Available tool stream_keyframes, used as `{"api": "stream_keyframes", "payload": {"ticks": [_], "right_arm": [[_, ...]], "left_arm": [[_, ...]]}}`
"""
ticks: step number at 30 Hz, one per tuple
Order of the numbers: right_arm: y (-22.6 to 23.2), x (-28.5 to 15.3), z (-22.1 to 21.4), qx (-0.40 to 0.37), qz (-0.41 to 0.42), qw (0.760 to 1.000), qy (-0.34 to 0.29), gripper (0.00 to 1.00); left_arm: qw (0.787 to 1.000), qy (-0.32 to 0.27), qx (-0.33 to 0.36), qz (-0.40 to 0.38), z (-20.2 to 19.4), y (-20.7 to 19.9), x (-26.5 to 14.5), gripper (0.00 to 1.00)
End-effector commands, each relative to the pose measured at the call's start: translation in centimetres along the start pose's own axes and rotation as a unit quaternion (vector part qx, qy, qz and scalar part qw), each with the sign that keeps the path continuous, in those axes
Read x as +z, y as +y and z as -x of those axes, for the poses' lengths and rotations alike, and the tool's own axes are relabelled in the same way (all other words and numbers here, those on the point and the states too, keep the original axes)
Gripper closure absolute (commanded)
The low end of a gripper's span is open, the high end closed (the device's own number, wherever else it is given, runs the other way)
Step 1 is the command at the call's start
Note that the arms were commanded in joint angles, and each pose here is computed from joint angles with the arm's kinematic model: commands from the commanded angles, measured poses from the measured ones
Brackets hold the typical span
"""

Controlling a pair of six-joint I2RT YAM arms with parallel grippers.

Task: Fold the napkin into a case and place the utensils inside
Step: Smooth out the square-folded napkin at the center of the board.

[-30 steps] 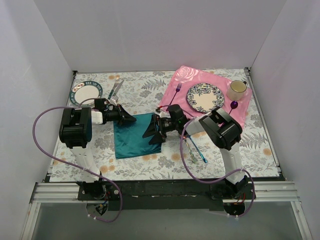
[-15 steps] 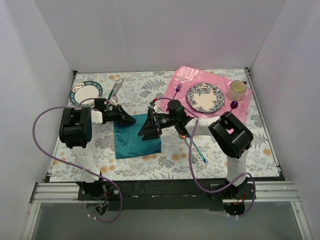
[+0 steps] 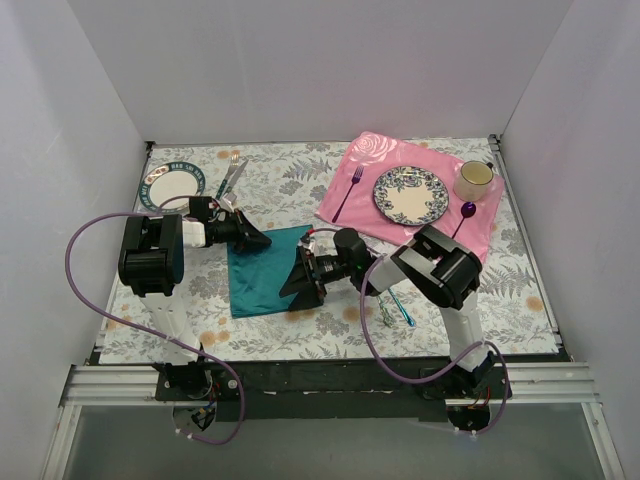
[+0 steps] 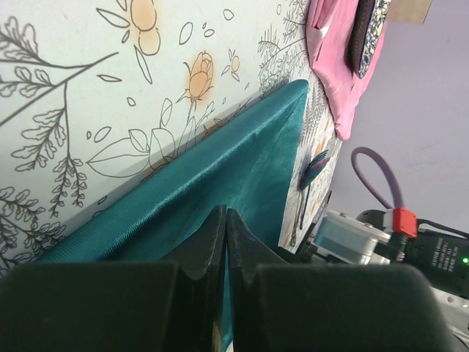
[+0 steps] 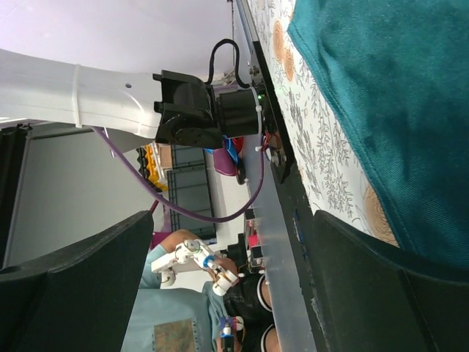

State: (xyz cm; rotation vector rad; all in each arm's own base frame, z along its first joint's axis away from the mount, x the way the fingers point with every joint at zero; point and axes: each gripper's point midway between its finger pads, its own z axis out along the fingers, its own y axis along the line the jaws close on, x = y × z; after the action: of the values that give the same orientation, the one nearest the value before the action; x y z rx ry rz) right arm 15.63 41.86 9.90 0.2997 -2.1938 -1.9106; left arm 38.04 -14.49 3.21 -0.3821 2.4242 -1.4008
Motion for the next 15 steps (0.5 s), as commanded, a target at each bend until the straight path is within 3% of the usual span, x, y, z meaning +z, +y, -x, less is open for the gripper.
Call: {"api": "stream_keyframes", "payload": {"ticks": [1,9,15], "right_arm": [[-0.3,0.0,-0.4,-0.024,0.021,0.999,0.005,0.01],[-1.9,0.2,-0.6,-0.009,0.031,0.999,0.010,0.01],[-0.5,0.3,-0.5,-0.028,0.043,0.999,0.016,0.01]], "left_arm": [[1.000,-0.007,0.012,0.001,1.0,0.1,0.0,1.00],[1.000,-0.001,0.021,-0.016,0.9,-0.7,-0.4,1.00],[0.994,0.007,0.069,-0.088,0.5,-5.1,-2.1,1.00]]}}
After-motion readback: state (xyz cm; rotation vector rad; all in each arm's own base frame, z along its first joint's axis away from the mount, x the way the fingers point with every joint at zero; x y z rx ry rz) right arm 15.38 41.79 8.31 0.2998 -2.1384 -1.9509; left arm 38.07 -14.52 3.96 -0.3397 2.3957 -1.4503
